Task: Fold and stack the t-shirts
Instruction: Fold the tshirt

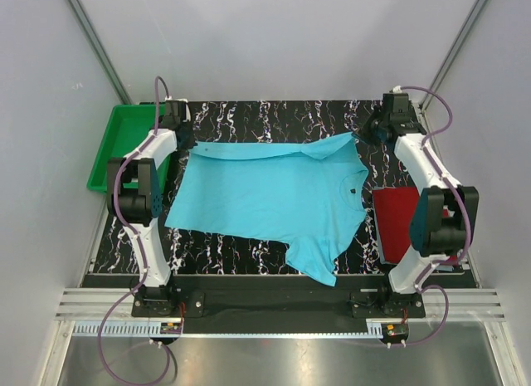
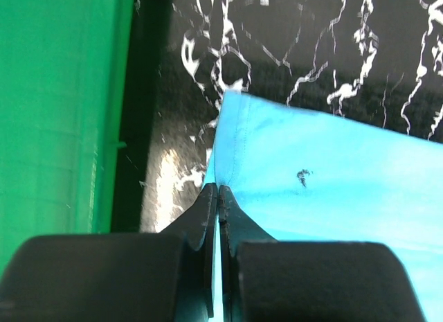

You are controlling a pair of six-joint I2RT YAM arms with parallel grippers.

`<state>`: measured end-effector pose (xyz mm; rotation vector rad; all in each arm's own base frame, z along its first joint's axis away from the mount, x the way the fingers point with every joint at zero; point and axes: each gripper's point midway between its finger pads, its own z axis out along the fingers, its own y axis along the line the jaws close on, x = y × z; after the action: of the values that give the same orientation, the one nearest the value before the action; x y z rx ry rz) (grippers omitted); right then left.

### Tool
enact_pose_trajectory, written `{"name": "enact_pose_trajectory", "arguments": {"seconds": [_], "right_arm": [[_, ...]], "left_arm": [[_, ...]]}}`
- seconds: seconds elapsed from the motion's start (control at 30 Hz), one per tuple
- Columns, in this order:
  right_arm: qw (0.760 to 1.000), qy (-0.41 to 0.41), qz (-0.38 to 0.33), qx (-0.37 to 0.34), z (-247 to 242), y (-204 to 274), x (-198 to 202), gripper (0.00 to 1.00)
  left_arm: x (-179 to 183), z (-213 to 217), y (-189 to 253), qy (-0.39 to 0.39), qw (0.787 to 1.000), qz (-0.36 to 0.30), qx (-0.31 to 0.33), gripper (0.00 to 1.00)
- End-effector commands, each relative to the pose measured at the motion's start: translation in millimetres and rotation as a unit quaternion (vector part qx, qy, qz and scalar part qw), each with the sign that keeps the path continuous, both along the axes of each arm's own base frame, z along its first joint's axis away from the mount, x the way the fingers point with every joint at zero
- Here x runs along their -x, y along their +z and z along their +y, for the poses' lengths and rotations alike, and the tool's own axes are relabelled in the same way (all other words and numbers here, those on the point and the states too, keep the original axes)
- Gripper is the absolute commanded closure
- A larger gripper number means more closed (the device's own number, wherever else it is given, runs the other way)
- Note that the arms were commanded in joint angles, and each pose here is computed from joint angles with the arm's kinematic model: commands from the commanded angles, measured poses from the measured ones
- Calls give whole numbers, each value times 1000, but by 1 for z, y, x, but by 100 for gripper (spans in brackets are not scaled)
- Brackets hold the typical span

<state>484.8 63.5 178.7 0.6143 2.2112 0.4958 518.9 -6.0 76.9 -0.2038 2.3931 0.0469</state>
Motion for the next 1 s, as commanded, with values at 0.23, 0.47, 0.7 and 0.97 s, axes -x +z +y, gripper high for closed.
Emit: {"name": "enact_pose_trajectory", "arguments": {"seconds": [0.23,0.47,0.7,0.97], "right_arm": [[996,-56,46,-59,3,0,75,100],[993,-61,70,-73,6,-14,97,100],[991,-70,93,-72,4,-25,115,100],[990,-63,114,-58,3,-43,119,100]], "left_arm": [[12,5,22,17,1000,24,4,100],[26,19,30,30,999,32,-2,100],[37,24,21,36,998,57,-8,100],[48,21,1,30,996,90,-2,100]]}}
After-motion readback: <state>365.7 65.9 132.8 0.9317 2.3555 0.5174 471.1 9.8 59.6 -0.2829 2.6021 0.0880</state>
